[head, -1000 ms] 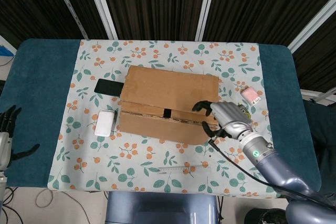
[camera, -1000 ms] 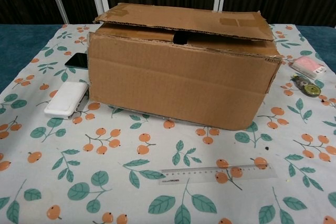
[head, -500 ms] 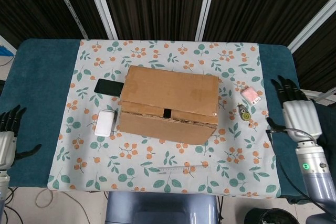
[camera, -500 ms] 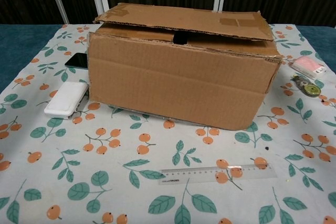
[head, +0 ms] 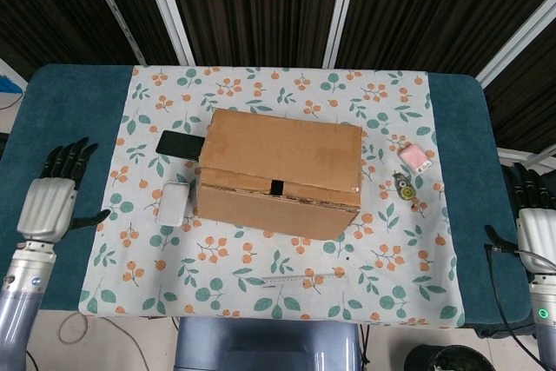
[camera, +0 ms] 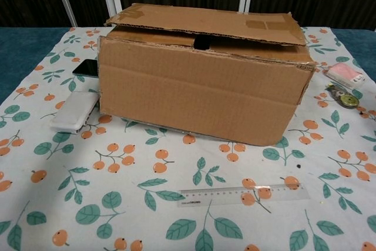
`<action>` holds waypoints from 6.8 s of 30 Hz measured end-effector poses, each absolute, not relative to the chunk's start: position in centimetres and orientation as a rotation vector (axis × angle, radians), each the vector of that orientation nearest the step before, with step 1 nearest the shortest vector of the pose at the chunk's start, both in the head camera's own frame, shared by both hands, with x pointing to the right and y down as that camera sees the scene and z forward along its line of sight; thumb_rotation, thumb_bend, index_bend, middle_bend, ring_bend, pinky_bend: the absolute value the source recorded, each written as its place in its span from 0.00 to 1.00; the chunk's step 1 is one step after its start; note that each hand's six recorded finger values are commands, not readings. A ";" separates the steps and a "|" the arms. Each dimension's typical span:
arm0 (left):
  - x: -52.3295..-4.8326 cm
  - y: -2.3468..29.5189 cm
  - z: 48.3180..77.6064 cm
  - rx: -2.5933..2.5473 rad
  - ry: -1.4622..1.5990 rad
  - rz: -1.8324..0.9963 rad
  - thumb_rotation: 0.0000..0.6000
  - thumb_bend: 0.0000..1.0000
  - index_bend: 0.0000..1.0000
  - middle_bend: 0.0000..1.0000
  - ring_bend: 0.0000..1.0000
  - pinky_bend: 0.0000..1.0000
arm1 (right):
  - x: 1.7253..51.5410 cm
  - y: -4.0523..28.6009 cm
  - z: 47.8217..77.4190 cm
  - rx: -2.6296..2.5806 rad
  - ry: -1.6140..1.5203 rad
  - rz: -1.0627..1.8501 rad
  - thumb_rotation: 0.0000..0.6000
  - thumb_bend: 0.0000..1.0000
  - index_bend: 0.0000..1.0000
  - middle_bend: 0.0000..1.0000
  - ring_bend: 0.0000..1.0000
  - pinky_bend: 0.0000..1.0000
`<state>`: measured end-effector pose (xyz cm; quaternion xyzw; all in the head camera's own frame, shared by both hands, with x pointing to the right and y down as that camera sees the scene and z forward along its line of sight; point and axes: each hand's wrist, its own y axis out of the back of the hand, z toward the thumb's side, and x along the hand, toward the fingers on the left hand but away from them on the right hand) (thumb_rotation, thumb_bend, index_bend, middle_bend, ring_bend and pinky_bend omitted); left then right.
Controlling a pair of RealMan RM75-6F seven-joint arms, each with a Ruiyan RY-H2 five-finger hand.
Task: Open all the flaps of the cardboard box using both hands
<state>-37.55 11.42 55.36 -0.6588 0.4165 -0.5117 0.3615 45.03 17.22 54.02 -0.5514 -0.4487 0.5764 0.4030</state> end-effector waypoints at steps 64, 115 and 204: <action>-18.0 1.7 61.1 -1.753 0.671 -1.255 1.00 0.10 0.00 0.00 0.00 0.00 | 45.7 17.6 54.9 -1.495 -1.278 1.463 1.00 0.35 0.00 0.00 0.00 0.22; -8.5 -12.1 59.3 -1.320 0.744 -1.062 1.00 0.28 0.00 0.00 0.00 0.00 | 46.5 17.4 54.8 -1.523 -1.386 1.482 1.00 0.36 0.00 0.00 0.01 0.22; -43.6 18.0 55.1 -1.529 1.173 -1.308 1.00 0.15 0.00 0.00 0.00 0.03 | 26.0 1.3 51.1 -1.577 -0.452 0.989 1.00 0.90 0.37 0.33 0.32 0.31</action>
